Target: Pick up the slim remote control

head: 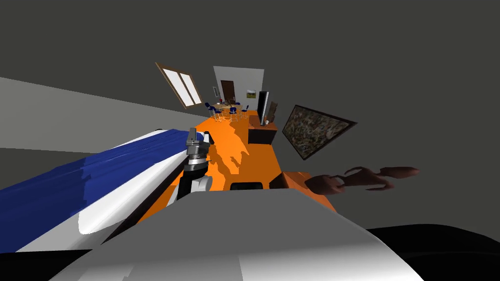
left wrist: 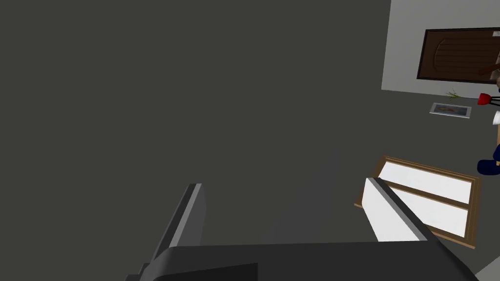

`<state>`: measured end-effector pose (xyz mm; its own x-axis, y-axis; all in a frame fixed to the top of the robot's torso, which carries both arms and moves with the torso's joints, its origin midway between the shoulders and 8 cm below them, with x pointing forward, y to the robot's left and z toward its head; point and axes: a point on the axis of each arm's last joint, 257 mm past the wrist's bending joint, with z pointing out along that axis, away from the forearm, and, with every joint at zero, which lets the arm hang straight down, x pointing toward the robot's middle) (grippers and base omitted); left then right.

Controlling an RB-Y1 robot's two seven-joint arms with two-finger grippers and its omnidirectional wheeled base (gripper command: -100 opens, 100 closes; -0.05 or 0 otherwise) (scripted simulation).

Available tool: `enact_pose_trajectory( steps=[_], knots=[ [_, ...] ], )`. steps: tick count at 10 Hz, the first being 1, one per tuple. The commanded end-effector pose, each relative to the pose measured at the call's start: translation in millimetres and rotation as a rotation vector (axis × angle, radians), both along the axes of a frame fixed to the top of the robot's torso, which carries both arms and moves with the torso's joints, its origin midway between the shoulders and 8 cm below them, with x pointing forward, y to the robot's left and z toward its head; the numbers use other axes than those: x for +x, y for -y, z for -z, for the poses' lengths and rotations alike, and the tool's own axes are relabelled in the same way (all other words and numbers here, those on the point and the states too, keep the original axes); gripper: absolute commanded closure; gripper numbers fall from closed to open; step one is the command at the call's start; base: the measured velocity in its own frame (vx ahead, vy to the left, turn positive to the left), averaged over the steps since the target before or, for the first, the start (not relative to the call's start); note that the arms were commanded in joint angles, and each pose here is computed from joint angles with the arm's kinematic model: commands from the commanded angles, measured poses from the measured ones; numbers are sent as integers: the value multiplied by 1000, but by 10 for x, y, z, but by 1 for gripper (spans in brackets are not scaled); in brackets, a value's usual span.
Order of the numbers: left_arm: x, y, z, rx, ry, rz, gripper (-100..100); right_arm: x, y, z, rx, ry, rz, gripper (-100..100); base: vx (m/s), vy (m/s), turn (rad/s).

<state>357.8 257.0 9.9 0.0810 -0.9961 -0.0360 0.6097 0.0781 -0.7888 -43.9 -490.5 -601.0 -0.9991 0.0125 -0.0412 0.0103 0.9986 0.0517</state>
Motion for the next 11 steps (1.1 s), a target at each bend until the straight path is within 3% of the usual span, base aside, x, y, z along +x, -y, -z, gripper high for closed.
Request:
enact_pose_trajectory(
  steps=[1,3,4,6,7,9,10,11],
  knots=[
    [0,0,0,0,0,0,0,-12,81,-1,-7,8,30,-100,-10,2,13],
    [0,-1,1,0,0,0,0,-41,154,-16,-22,7,3,-100,5,4,-26],
    [0,-1,1,0,0,0,0,-375,65,17,-13,-14,71,-100,-16,9,342],
    [0,0,0,0,0,0,0,-316,132,-3,-25,2,64,-100,-20,1,135],
    [0,-1,1,0,0,0,0,-680,13,21,-15,-24,138,-100,-23,14,380],
    [0,-1,1,0,0,0,0,-615,98,-3,-29,-5,154,-100,-16,2,96],
    [0,-1,1,0,0,0,0,-615,98,-3,-30,-5,128,-100,-3,1,-47],
    [0,-1,1,0,0,0,0,-992,-38,6,-22,-33,213,-100,-19,16,376]
  ],
)
